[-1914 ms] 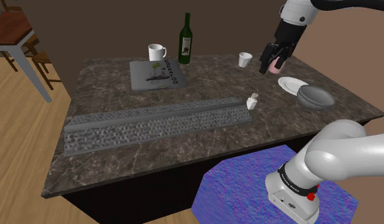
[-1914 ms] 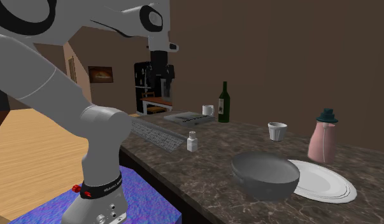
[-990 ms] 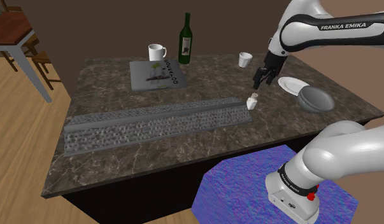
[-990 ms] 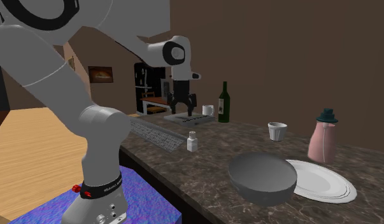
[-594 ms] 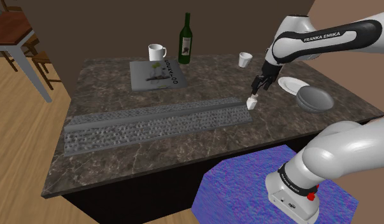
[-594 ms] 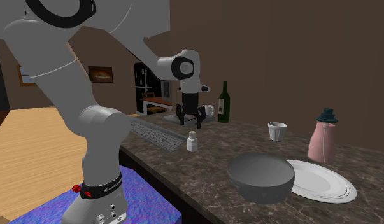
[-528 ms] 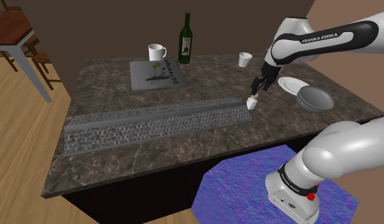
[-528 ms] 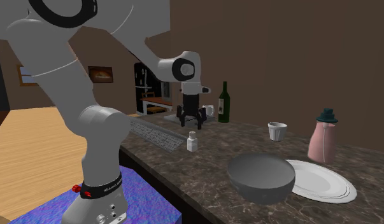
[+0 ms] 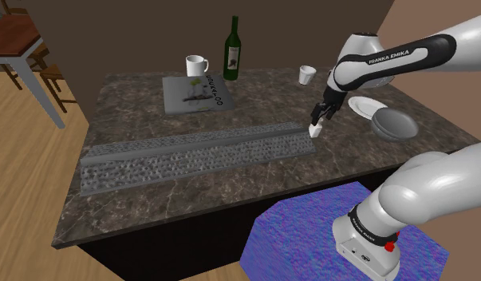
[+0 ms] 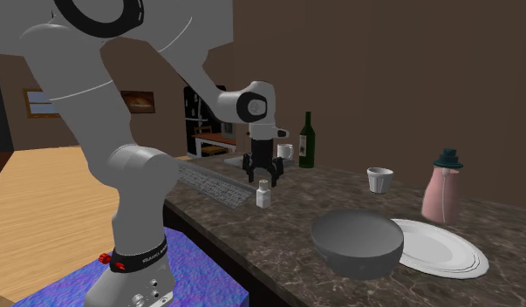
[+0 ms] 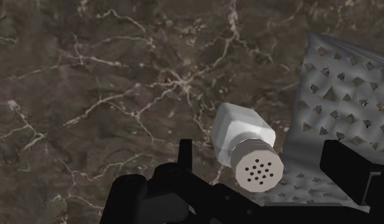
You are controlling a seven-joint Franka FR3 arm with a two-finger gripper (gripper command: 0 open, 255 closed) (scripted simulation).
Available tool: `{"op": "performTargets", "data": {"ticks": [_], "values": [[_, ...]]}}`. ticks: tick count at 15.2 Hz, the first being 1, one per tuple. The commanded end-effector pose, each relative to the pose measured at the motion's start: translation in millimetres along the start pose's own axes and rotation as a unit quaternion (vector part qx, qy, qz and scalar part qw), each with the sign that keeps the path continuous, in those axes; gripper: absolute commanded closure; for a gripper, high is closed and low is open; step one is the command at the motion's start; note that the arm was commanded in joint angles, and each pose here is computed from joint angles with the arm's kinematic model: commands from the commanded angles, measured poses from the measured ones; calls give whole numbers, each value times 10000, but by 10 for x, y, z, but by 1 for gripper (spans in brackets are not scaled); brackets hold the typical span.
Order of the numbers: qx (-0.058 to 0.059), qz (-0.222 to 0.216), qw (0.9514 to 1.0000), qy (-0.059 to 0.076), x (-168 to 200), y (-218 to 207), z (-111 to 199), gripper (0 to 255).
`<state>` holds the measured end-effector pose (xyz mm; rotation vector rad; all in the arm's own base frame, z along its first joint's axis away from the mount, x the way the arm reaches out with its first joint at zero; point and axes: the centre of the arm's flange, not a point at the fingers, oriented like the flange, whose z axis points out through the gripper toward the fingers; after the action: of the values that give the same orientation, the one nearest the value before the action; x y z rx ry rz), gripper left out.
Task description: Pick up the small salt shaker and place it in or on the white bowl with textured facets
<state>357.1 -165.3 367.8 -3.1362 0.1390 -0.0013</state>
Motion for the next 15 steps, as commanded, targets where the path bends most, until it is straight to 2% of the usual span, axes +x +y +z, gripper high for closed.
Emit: {"op": "performTargets", "data": {"ticks": [1,5,6,15], "values": [[0,0,10000,2,-2,0,10,0],[0,0,10000,1,-2,0,9,0],[0,0,10000,1,-2,0,9,255],[0,0,10000,2,-2,0,10,255]]}}
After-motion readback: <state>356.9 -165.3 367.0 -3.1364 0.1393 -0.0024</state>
